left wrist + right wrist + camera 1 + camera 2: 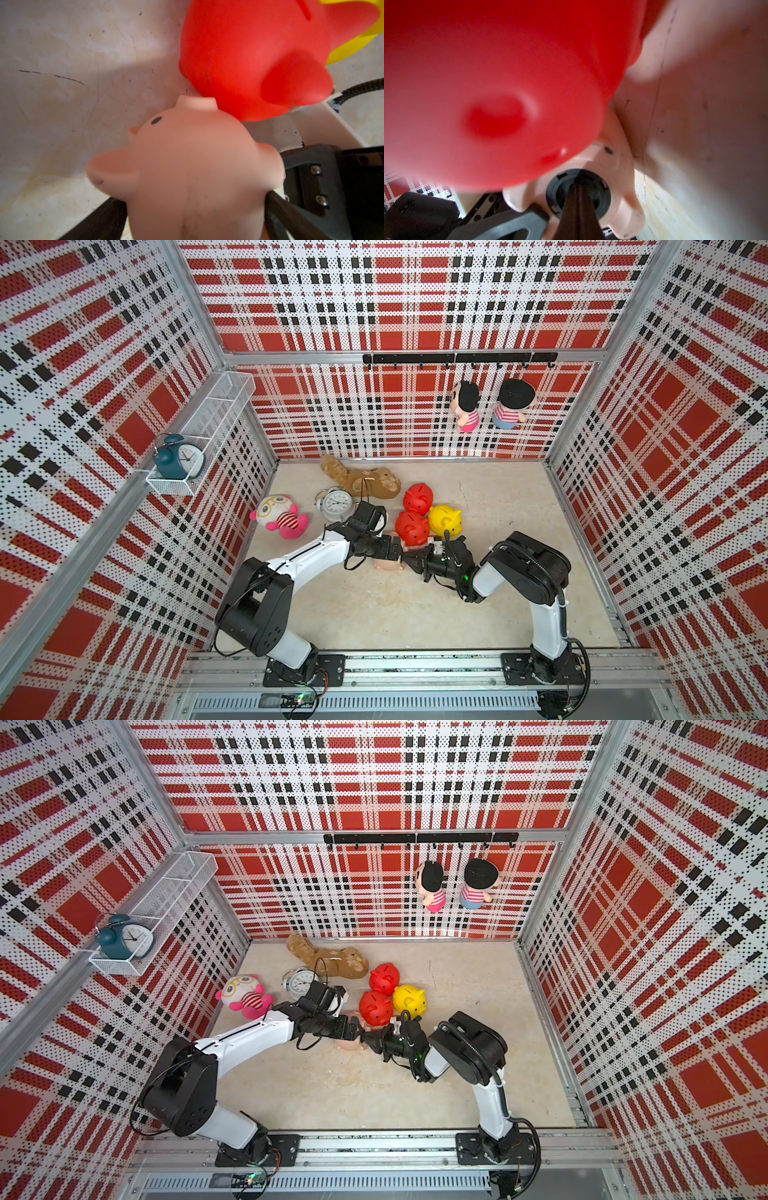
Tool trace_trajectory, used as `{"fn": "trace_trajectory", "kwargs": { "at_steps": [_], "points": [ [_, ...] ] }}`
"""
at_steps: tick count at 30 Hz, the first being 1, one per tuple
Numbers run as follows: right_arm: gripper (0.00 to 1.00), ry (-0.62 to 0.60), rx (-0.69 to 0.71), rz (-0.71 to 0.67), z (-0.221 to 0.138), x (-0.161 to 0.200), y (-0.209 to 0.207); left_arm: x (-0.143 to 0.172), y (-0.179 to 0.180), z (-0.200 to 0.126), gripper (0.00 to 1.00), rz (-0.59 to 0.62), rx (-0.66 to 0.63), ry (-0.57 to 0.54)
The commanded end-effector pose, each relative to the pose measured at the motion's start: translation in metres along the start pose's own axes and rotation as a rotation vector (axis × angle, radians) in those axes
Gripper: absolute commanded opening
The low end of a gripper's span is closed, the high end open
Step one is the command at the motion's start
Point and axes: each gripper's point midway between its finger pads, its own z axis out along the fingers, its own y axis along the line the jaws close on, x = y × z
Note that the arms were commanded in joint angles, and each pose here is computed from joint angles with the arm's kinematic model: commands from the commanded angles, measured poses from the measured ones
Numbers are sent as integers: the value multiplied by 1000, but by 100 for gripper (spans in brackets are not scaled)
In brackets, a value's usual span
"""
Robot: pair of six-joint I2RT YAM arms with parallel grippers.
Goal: Open piggy banks
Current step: Open the lid on the piggy bank.
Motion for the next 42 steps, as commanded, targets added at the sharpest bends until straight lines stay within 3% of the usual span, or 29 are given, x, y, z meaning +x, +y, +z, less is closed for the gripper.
{"fn": "trace_trajectory", "kwargs": {
  "at_steps": [1,11,30,42],
  "points": [
    [0,55,-120,-122,11,13,31,33,-11,13,98,-11,98,117],
    [0,48,-92,-397,16,7,30,21,4,7,98,-30,79,111],
    [0,39,89,-688,21,-6,37,13,18,4,98,-37,39,128],
    [0,31,51,-594,7,-13,47,11,35,8,98,-48,-26,138]
  ]
}}
